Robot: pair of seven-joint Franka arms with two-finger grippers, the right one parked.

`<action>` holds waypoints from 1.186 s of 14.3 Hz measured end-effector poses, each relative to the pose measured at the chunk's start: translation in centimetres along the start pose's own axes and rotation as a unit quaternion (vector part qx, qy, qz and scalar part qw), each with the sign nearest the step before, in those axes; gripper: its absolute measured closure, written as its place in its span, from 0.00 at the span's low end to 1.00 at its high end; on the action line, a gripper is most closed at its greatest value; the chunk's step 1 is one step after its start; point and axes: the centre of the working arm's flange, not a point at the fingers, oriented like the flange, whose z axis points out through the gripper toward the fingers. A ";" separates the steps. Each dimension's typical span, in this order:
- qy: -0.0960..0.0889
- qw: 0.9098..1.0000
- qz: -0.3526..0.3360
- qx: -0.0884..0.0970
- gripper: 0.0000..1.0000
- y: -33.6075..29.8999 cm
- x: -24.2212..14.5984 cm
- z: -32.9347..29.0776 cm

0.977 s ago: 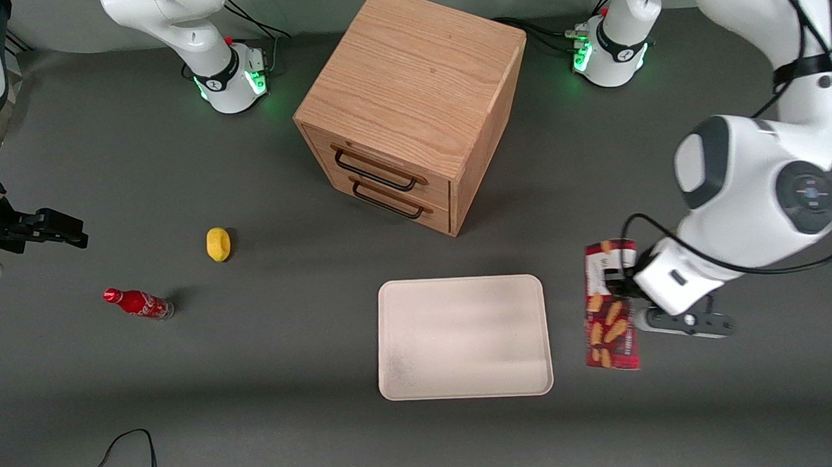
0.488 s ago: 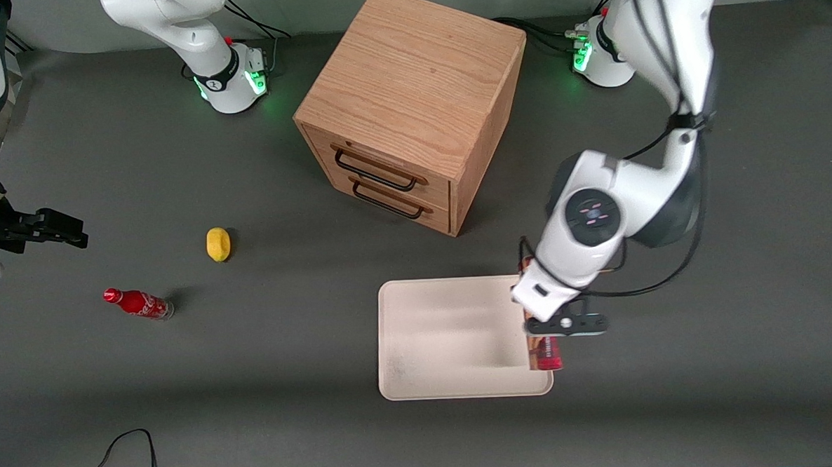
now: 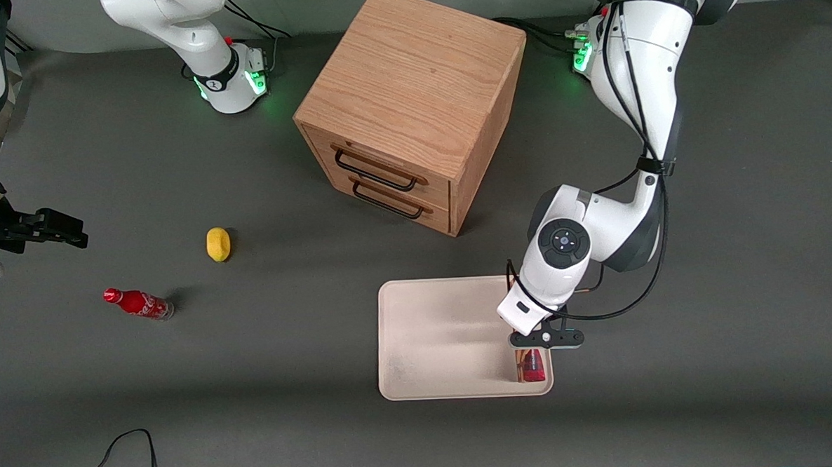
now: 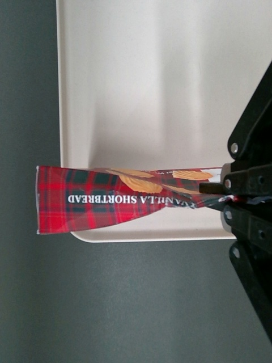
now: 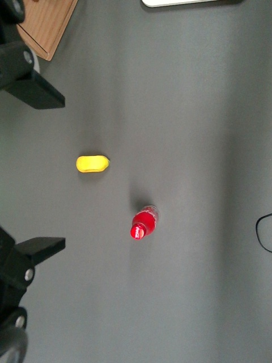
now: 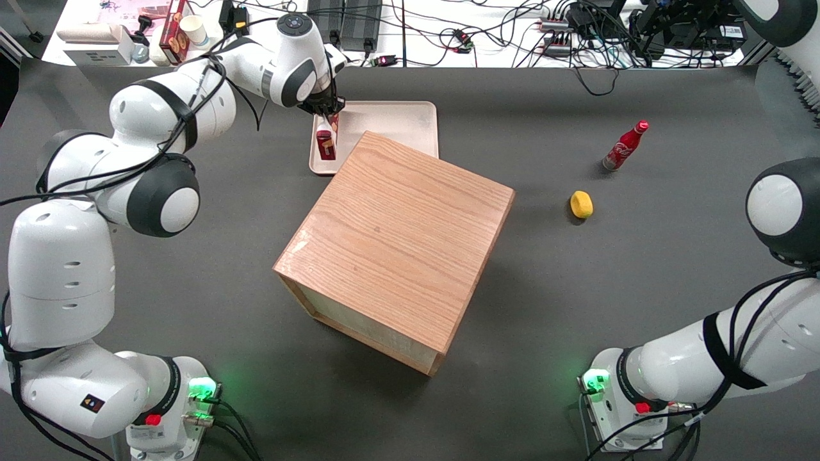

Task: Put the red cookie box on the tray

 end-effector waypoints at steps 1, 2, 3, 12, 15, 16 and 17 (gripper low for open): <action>0.004 1.000 0.001 -0.001 0.92 0.0 0.0 0.0; 0.010 1.000 0.001 -0.002 0.81 -0.1 0.2 0.0; 0.016 1.000 0.000 -0.003 0.71 -0.2 0.4 -0.3; -0.010 0.999 -0.044 0.023 0.00 -12.0 1.7 -22.4; -0.038 0.997 -0.059 0.030 0.00 -16.9 -1.1 -28.5; -0.047 0.997 -0.060 0.026 0.00 -18.5 -2.2 -30.0; -0.053 0.997 -0.055 0.018 0.00 -20.2 -3.3 -31.2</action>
